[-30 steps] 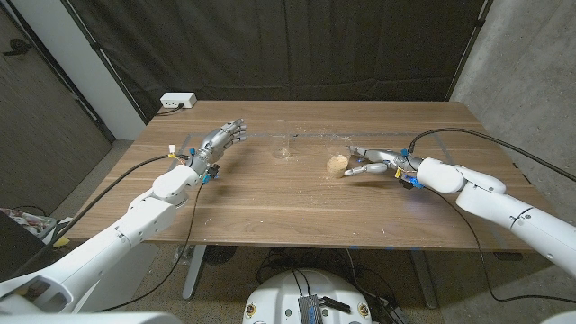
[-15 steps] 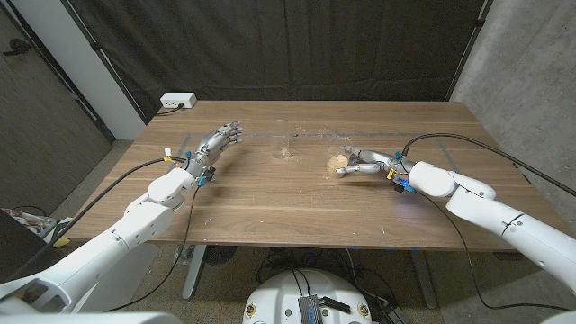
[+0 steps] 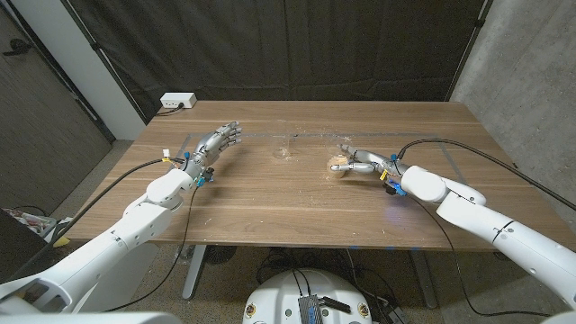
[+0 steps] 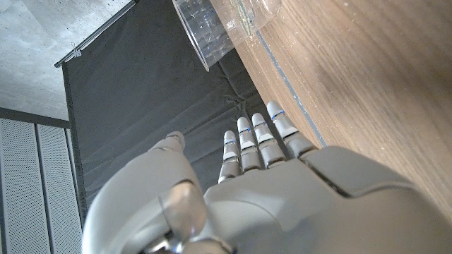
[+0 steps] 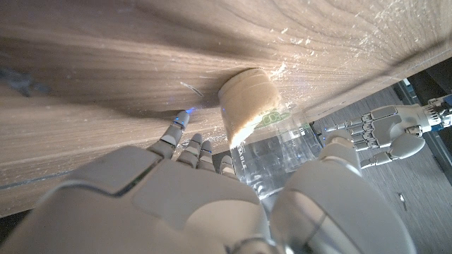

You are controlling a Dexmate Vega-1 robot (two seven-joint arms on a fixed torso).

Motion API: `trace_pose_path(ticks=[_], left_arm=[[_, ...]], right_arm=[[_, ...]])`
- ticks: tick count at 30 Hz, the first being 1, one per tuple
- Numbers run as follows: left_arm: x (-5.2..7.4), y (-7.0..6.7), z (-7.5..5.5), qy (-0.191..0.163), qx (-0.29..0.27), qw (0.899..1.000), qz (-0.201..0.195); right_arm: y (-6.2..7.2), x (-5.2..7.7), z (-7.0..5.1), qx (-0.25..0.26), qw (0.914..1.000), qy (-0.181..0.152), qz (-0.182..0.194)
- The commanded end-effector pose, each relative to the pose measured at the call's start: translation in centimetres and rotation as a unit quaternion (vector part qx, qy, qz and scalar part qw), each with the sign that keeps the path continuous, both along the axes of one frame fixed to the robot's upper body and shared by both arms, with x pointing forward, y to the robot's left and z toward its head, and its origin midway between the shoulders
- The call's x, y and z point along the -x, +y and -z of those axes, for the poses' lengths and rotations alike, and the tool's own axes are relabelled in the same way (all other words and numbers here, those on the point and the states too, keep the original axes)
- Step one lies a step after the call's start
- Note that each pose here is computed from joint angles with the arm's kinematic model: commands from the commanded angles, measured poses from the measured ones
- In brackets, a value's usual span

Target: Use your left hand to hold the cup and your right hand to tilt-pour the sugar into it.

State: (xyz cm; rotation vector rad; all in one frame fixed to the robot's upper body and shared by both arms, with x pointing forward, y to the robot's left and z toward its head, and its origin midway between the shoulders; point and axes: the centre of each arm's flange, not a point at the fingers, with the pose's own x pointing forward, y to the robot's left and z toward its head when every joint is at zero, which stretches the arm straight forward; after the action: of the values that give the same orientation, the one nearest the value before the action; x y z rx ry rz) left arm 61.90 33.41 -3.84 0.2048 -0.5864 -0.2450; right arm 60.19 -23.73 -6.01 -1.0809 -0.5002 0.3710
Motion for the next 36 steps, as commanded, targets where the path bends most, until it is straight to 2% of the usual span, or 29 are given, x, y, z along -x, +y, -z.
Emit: trace_pose_path(ticks=[1,8,19,26,36], left_arm=[[-0.2,0.1,0.4,0.000,0.002,1.000,0.005],[-0.4,0.2,0.4,0.000,0.003,1.000,0.005],[-0.5,0.3,0.2,0.001,0.000,1.000,0.006],[-0.7,0.4,0.2,0.001,0.002,1.000,0.006],[-1.0,0.4,0.3,0.004,0.004,1.000,0.004]], right_arm=[[1.8,-0.1,1.5,-0.051,0.9986,0.009,-0.013],[2.8,-0.5,2.6,-0.088,0.9959,0.011,-0.017],[3.1,-1.0,4.3,-0.156,0.9872,0.025,-0.023],[3.4,-1.2,5.8,-0.215,0.9761,0.016,-0.029],[3.7,-1.5,7.6,-0.267,0.9633,-0.006,-0.028]])
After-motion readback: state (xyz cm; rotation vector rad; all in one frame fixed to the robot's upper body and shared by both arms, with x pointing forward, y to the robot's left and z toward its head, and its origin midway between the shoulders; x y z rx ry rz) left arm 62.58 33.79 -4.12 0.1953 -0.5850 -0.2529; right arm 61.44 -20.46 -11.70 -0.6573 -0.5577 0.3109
